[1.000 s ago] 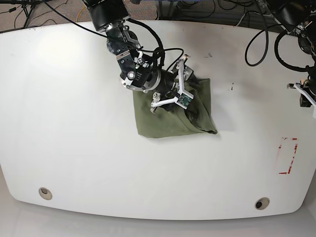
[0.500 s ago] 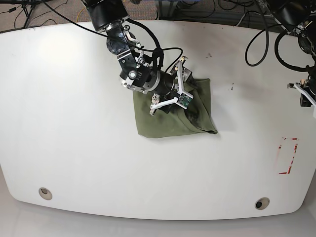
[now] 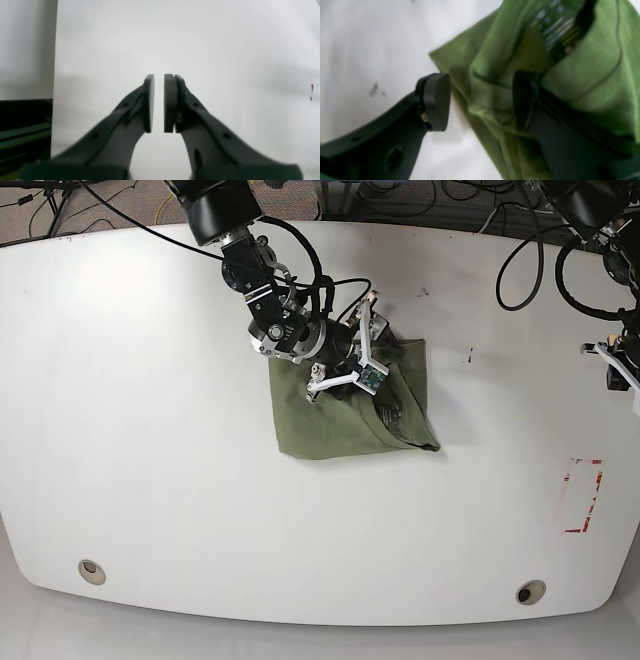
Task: Layout the t-shirt on the table in an organized manner, then fold the t-shirt properly
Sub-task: 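Drag the folded bundle with the right gripper and flatten it, then grasp the bundle with both grippers and square it up, then carry the folded shirt with the left gripper to the table edge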
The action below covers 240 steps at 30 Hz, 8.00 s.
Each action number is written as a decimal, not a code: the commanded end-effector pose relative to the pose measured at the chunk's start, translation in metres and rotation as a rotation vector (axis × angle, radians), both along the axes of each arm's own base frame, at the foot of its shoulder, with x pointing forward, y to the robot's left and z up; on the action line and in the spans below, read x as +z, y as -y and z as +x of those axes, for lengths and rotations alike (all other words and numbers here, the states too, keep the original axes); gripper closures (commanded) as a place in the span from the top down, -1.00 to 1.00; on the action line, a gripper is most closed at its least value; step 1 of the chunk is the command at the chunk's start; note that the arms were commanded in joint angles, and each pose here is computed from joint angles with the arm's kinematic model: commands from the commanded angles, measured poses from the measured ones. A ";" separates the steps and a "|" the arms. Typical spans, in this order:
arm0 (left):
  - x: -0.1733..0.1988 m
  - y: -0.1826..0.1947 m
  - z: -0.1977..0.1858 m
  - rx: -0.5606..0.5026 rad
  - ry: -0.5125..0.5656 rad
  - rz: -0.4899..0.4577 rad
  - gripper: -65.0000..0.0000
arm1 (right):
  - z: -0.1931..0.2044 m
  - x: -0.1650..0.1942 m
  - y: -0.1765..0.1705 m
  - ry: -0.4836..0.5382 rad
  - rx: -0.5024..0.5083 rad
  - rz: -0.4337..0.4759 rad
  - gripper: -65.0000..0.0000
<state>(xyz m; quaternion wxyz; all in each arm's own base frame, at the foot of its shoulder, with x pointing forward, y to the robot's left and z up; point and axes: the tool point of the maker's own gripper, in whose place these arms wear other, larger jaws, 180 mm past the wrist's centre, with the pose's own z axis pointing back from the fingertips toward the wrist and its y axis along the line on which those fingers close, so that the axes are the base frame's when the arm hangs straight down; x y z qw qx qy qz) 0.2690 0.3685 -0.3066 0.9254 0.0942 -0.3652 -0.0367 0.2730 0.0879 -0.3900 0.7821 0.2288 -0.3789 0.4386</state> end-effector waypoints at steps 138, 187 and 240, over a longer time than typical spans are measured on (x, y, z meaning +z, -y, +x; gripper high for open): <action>-0.108 0.251 0.092 -0.651 -0.240 -0.055 -0.85 | 0.005 0.000 0.095 0.028 -0.235 0.008 -0.58; -0.052 0.169 0.010 -0.407 -0.161 0.096 -0.85 | 0.000 -0.009 0.012 -0.057 -0.256 0.117 -0.58; -0.091 0.297 0.047 -0.383 0.182 -0.369 -0.85 | 0.054 0.081 0.183 0.224 -0.513 -0.024 -0.58</action>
